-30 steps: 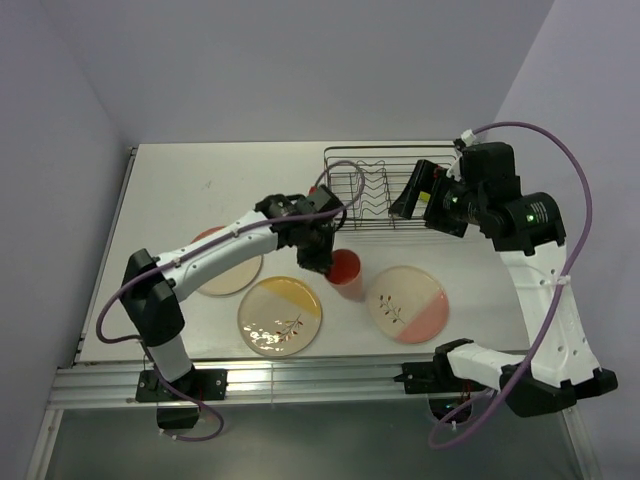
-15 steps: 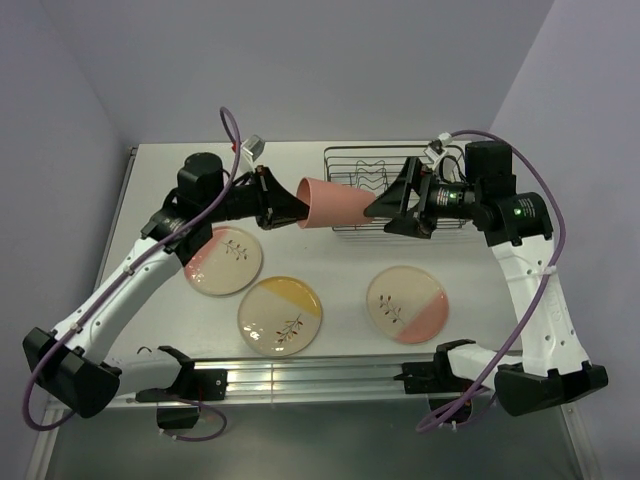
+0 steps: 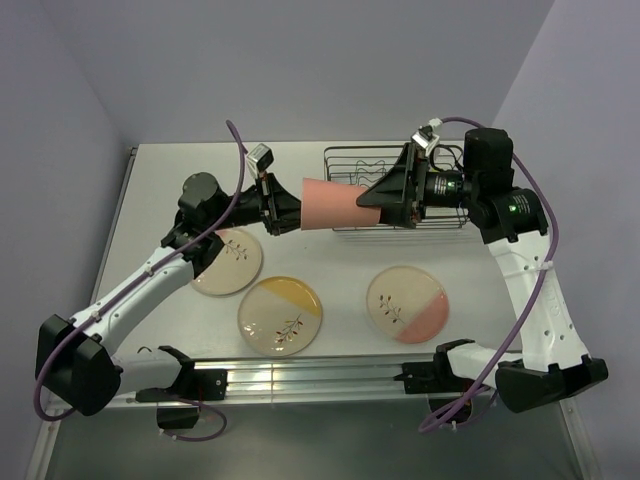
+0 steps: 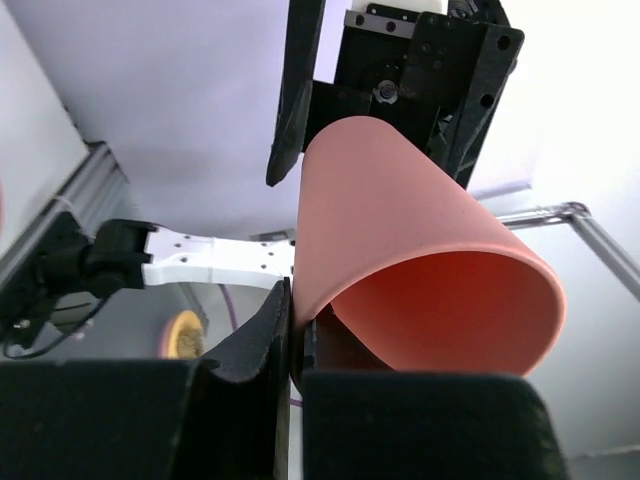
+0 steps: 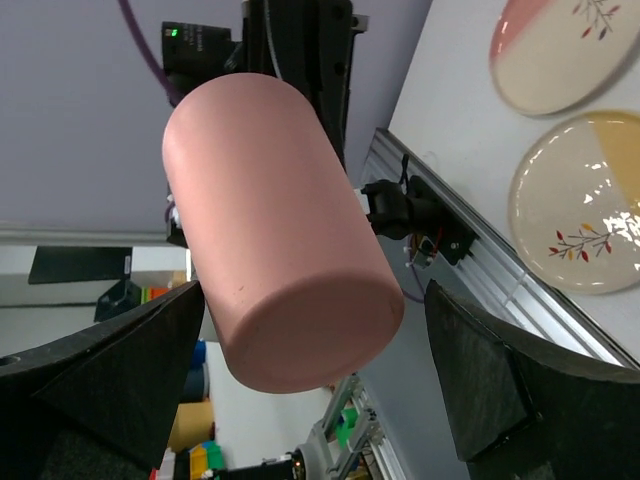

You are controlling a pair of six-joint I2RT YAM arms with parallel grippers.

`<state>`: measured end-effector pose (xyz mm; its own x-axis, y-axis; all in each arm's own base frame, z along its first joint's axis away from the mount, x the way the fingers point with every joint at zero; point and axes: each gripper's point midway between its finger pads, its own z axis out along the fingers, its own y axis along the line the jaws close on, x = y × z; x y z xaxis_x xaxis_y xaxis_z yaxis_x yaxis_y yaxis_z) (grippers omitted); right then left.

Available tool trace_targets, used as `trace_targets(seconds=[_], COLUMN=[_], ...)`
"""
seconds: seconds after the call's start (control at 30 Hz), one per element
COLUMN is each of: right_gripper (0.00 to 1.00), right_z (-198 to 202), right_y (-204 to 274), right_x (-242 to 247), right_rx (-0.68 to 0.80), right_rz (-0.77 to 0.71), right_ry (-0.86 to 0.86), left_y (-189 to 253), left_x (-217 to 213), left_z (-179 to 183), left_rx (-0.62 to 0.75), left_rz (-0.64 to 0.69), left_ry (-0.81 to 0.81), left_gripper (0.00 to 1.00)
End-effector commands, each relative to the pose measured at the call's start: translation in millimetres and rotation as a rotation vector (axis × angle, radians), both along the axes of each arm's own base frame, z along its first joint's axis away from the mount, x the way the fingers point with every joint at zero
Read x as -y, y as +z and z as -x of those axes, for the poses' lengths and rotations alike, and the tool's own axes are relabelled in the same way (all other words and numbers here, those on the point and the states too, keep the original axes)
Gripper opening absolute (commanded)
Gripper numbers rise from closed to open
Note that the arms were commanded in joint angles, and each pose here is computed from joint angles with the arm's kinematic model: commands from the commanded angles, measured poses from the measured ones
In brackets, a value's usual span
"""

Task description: Load the mixed dishes into the dish rack

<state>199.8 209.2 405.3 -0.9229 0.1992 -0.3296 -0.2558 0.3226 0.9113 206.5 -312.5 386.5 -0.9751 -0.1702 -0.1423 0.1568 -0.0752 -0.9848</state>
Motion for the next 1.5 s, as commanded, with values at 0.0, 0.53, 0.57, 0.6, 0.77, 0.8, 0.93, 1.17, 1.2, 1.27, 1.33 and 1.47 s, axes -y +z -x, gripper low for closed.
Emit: trace_targets(seconds=[0.0,0.53,0.57,0.6,0.77,0.8,0.93,1.17,1.2,1.27,1.33,1.47], right_gripper=[0.97,0.77,0.74,0.69,0.0,0.0,0.0,0.0,0.0,0.0,0.0,0.0], right_z=[6.1,22.9,22.5,24.2,17.9,10.9,-16.8,-93.8,-108.9,-118.3,-134.4,-161.9], right_y=[20.9,43.0,41.5,42.8,43.6,39.2,18.7,-45.4,-61.0,-65.2,-82.1,-93.4], right_x=[-4.3,-12.5,-12.8,-12.7,-13.3,-13.1,-6.6,76.0,90.9,126.9,163.2,211.1], right_rx=[0.078,0.108,0.085,0.087,0.108,0.096,0.041,0.016,-0.021,-0.04,-0.093,-0.113], right_rz=[-0.039,-0.244,-0.253,-0.259,-0.254,-0.236,-0.15,0.351,0.443,0.599,0.753,0.959], right_ry=[0.042,0.109,0.106,0.111,0.095,0.077,-0.042,-0.474,-0.527,-0.642,-0.761,-0.891], left_y=[40.4,40.8,41.5,40.9,31.6,31.8,11.9,-65.6,-70.2,-65.1,-78.4,-108.4], left_x=[-7.3,-1.5,-1.1,0.2,0.4,-2.7,-16.2,-172.0,-178.3,-181.0,-168.7,-150.4], left_z=[19.2,28.9,29.5,30.3,32.2,31.9,1.0,-59.6,-58.3,-58.3,-55.6,-47.5], left_rx=[0.101,0.067,0.071,0.067,0.052,0.056,0.037,-0.094,-0.079,0.019,0.042,0.084], left_rz=[0.148,0.229,0.23,0.228,0.209,0.205,0.024,-0.857,-0.93,-1.007,-1.047,-1.058], left_ry=[-0.062,-0.116,-0.119,-0.125,-0.135,-0.12,0.094,0.978,0.969,0.919,0.803,0.637], left_gripper=[0.0,0.0,0.0,0.0,0.81,0.99,0.99,0.99,0.99,0.99,0.99,0.98])
